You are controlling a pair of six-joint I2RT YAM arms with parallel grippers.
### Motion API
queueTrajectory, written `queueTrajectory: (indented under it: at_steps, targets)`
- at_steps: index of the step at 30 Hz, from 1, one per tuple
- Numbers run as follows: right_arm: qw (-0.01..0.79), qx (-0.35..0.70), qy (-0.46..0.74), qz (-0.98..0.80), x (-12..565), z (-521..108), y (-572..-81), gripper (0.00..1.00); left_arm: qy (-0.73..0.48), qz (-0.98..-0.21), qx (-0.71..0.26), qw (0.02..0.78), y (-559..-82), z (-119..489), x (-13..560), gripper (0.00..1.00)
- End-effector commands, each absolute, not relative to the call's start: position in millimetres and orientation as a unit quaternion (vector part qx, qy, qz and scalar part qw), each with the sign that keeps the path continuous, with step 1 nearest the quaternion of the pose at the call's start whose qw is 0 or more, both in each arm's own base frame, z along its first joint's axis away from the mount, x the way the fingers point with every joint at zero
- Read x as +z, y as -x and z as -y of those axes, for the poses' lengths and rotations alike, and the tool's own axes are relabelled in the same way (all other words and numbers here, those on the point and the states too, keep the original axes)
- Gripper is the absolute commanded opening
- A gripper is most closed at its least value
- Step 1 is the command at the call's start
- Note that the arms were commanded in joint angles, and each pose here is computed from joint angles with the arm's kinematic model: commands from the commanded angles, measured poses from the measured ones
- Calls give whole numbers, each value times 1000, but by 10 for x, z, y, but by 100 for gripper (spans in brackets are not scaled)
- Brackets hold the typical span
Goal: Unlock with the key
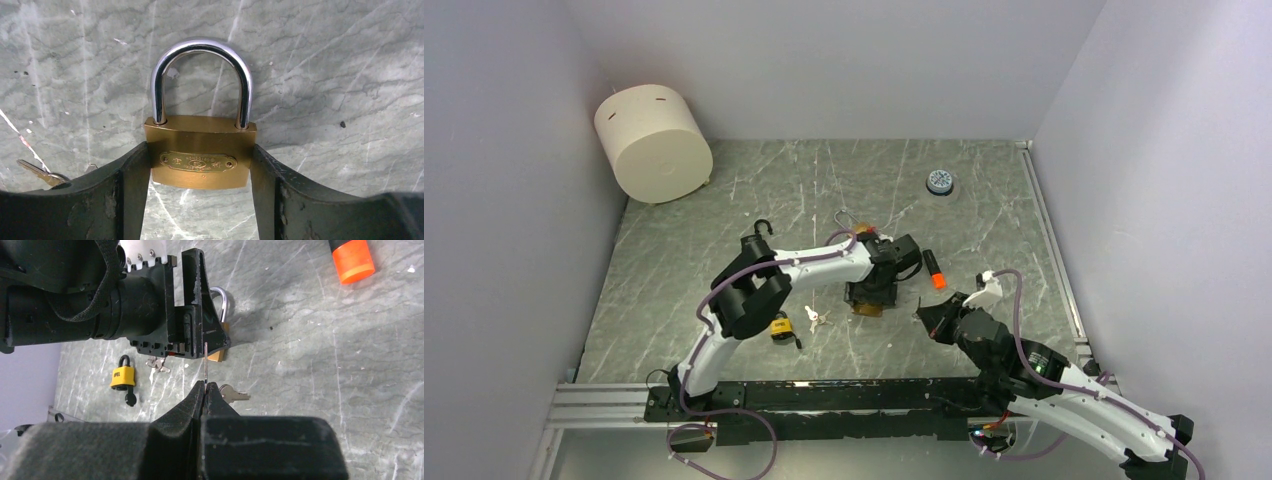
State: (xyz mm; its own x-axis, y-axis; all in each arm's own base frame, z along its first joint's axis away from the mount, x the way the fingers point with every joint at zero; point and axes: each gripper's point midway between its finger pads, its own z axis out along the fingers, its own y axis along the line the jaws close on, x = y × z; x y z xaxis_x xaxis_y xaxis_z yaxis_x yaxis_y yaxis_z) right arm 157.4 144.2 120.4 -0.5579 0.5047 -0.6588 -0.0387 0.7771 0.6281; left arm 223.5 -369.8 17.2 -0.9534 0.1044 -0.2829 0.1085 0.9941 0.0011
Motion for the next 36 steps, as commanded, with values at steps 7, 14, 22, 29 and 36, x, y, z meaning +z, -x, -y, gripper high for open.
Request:
queueTrajectory:
  at_steps: [7, 14, 22, 29, 36]
  targets:
    - [443, 398, -20, -803, 1475, -2045, -1510, 0, 37, -980, -35, 192, -2441, 3128, 544, 34]
    - [403, 447, 73, -795, 1565, -2691, -1493, 0, 98, -958, -169, 210, -2416, 3131, 1122, 34]
    - [392, 475, 95, -782, 1707, -3047, -1560, 0, 137, -930, -281, 192, -2304, 3059, 1489, 33]
    - [386, 479, 100, -782, 1782, -3131, -1578, 0, 134, -901, -384, 151, -2190, 3131, 1759, 33]
    - [382, 474, 98, -787, 1777, -3146, -1592, 0, 142, -891, -406, 144, -2173, 3094, 1831, 32]
